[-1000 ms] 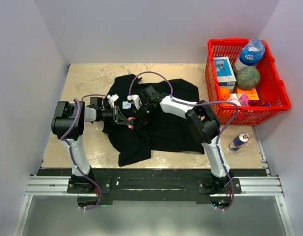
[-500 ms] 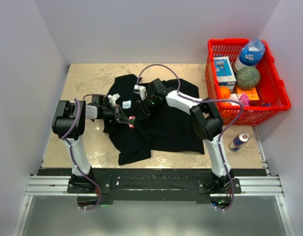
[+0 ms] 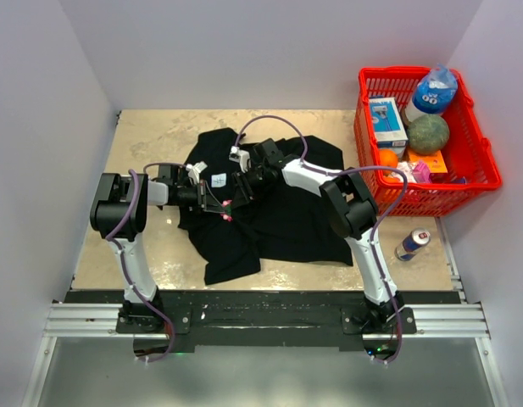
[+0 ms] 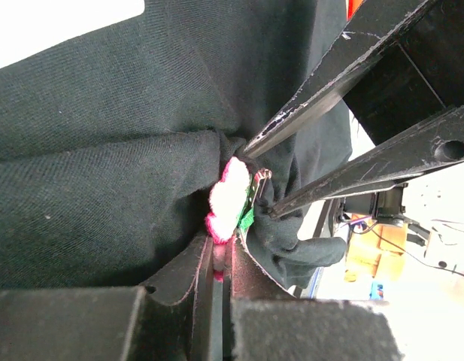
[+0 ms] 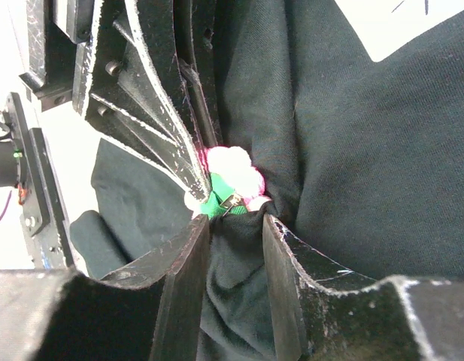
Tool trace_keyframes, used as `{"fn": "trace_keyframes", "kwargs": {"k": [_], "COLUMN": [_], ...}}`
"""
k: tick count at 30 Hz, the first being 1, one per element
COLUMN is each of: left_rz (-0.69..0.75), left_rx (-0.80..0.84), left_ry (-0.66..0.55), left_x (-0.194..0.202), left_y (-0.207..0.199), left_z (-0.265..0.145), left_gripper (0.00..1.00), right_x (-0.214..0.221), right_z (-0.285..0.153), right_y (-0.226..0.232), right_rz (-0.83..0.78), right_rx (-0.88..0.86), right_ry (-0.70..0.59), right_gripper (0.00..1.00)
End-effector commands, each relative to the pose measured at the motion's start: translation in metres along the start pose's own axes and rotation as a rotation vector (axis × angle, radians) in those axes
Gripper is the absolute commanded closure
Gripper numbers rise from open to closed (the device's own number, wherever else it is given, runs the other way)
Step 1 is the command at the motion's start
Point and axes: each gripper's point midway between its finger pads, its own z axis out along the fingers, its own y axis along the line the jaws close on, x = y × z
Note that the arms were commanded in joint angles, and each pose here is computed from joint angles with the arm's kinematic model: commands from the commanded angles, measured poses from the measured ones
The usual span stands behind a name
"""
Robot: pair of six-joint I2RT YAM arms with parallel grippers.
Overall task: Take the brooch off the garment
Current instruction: Remove the brooch from the clothes.
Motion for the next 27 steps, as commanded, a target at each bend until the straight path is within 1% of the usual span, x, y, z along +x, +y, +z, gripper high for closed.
{"fn": "trace_keyframes", "kwargs": {"k": [1,5,10,17,27], "left_rz": [-0.04,-0.04,-0.036,-0.035,-0.044], "left_rx": [-0.245,-0.218,-0.209,-0.199,-0.183], "left_ry": [0.016,0.02,0.019,0.021,0.029], "left_x": [0.02,0.022,0.022,0.023,0.026], "left_y": [0.062,0.059,0.058,0.057,0.059], "left_z": [0.01,0.012,0.012,0.013,0.015], "left_gripper": [1.0,1.0,1.0,1.0,1.0], "right_x": [0.004,0.007,0.006,0.01,0.015], "right_z": [0.006,0.003,0.002,0.009,0.016], "right_y": [0.008,0.006,-0.012,-0.021,-0.02], "right_rz": [0.018,0.051,0.049,0.054,0.052], "right_rx": [-0.05,-0.065,0.045,0.1,0.1], "right_ry": [0.007,0.006,0.007,0.018,0.036], "right_gripper": [0.62,0.64,0.67,0.7,0.71]}}
